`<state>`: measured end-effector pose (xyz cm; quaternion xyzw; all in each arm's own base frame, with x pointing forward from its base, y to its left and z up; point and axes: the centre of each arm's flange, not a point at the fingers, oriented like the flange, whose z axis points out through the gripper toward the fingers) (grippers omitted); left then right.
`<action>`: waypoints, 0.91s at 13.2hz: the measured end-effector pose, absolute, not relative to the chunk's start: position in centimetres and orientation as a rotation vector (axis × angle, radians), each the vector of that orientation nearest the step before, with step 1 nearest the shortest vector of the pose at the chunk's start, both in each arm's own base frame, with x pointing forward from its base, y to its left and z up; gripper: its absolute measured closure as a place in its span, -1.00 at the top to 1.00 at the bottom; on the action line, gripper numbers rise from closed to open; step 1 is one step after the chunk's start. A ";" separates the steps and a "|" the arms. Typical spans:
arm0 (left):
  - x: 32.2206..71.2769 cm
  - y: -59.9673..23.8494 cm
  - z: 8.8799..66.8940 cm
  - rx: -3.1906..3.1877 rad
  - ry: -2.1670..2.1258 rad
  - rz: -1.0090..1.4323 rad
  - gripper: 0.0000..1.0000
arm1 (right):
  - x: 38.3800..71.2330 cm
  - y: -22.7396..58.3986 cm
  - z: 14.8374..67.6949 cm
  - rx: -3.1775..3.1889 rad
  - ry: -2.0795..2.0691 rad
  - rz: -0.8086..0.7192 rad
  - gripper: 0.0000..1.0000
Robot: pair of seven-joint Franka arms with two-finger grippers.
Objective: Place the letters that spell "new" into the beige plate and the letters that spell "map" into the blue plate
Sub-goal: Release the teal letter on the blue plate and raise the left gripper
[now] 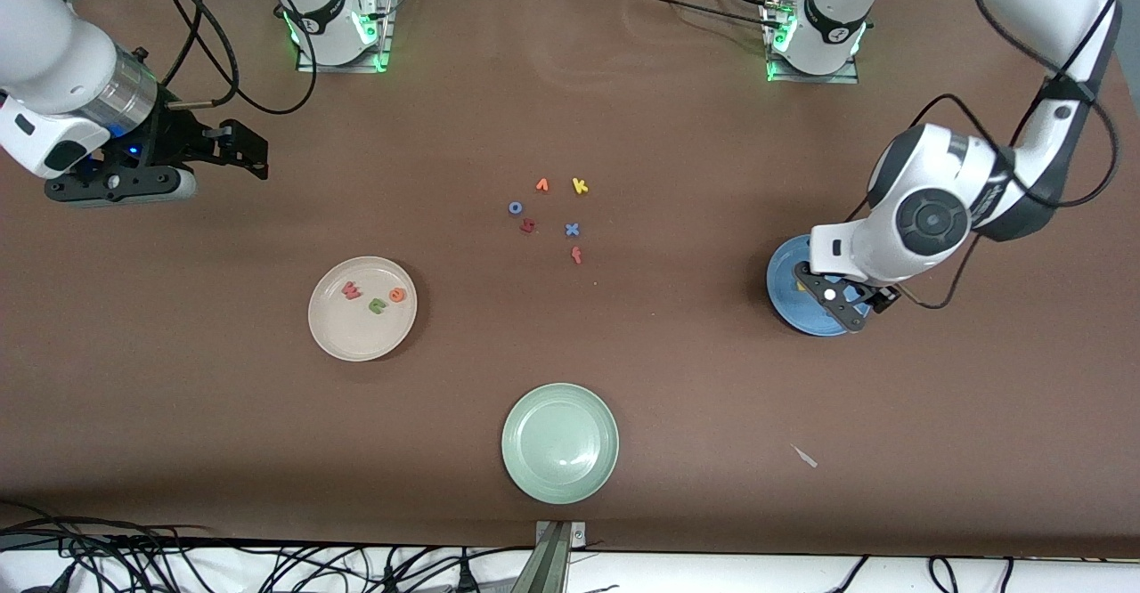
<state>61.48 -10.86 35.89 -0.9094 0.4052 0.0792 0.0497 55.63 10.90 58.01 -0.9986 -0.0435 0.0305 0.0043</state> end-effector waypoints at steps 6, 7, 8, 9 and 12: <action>64.4 -10.5 52.2 -2.872 1.064 0.034 1.00 | 55.6 10.8 57.8 -3.130 -0.149 0.116 1.00; 64.4 -10.6 53.0 -2.948 0.969 0.015 1.00 | 55.7 10.8 57.7 -3.130 -0.148 0.118 1.00; 64.0 -10.9 53.6 -3.021 0.858 0.009 1.00 | 55.7 10.8 57.7 -3.130 -0.148 0.119 1.00; 63.4 -11.4 54.4 -3.082 0.746 0.009 1.00 | 55.7 10.8 57.6 -3.130 -0.148 0.121 1.00; 61.0 -11.7 57.7 -3.138 0.414 -0.021 1.00 | 56.0 10.7 57.4 -3.143 -0.150 0.123 1.00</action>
